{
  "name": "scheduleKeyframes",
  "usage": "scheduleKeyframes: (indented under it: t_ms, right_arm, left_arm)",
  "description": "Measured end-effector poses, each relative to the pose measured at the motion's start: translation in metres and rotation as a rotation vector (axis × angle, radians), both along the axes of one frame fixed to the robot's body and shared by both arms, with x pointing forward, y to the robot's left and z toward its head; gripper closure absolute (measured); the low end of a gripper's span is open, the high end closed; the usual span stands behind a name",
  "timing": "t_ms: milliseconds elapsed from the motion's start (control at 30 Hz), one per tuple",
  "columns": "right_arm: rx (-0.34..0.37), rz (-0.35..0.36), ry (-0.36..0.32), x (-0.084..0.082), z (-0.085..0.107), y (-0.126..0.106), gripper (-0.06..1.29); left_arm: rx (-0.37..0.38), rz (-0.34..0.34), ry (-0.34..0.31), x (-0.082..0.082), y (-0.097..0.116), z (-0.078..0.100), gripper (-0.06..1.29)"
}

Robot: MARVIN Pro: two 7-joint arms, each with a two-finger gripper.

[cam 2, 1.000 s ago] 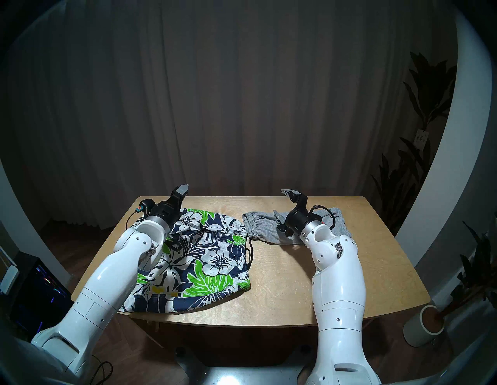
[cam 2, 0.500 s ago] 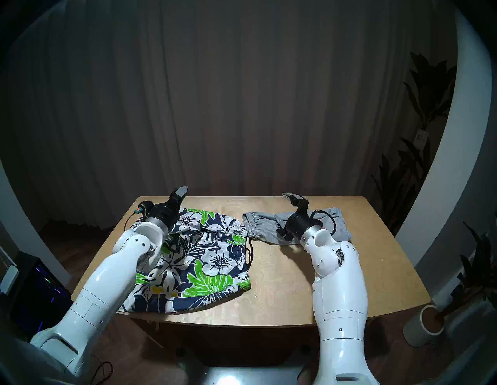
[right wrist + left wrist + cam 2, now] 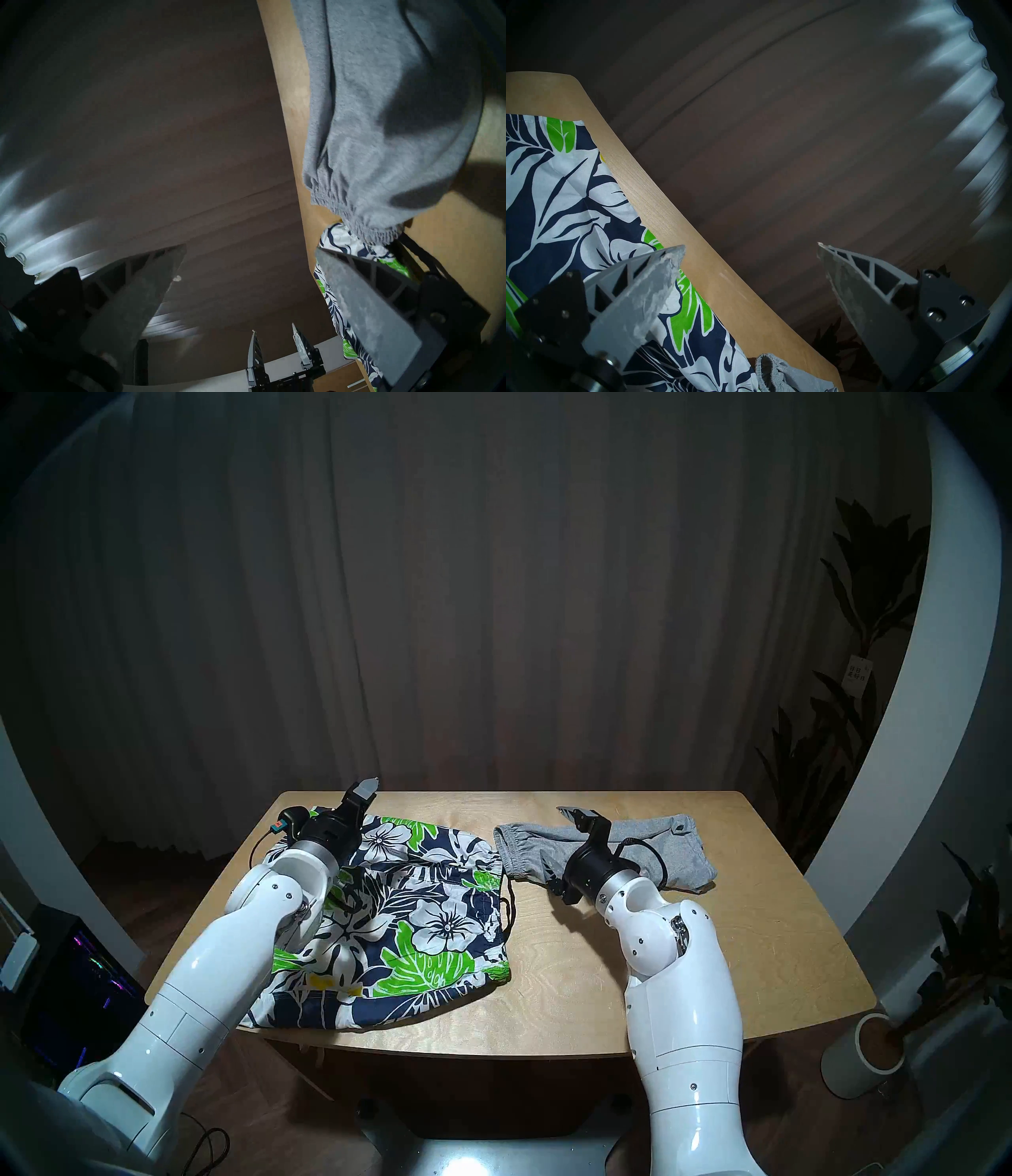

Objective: Fold pants twice and stack them

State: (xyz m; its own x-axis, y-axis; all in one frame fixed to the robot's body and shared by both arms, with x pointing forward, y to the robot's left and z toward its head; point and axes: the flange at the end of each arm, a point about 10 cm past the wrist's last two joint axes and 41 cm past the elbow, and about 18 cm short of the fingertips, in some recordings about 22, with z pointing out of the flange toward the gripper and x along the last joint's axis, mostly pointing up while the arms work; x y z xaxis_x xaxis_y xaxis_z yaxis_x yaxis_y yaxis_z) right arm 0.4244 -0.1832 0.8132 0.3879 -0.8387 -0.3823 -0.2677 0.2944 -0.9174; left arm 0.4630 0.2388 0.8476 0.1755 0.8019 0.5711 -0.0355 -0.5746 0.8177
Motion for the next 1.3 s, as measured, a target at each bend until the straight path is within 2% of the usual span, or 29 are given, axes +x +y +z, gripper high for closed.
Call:
scheduleKeyframes:
  t_ms: [200,367,600,800,1033,1300]
  right_arm:
    - [0.035,0.024,0.032,-0.010,-0.008,0.015,0.00]
    - [0.068,0.035,0.029,-0.015,-0.004,0.025,0.00]
    - [0.120,0.041,-0.013,-0.018,0.015,0.033,0.00]
    - [0.171,0.034,-0.076,-0.022,0.039,0.035,0.00]
    - [0.231,-0.011,-0.144,-0.034,0.062,0.027,0.00]
    - [0.281,-0.113,-0.173,-0.057,0.069,0.003,0.00]
  left_arm:
    - [0.014,0.007,0.007,-0.002,0.006,-0.003,0.02]
    - [0.025,0.012,0.011,-0.003,0.011,-0.005,0.02]
    - [0.038,0.019,0.015,-0.004,0.016,-0.007,0.02]
    - [0.049,0.023,0.017,-0.006,0.021,-0.008,0.02]
    - [0.062,0.028,0.018,-0.008,0.026,-0.008,0.02]
    - [0.077,0.029,0.010,-0.011,0.032,-0.006,0.02]
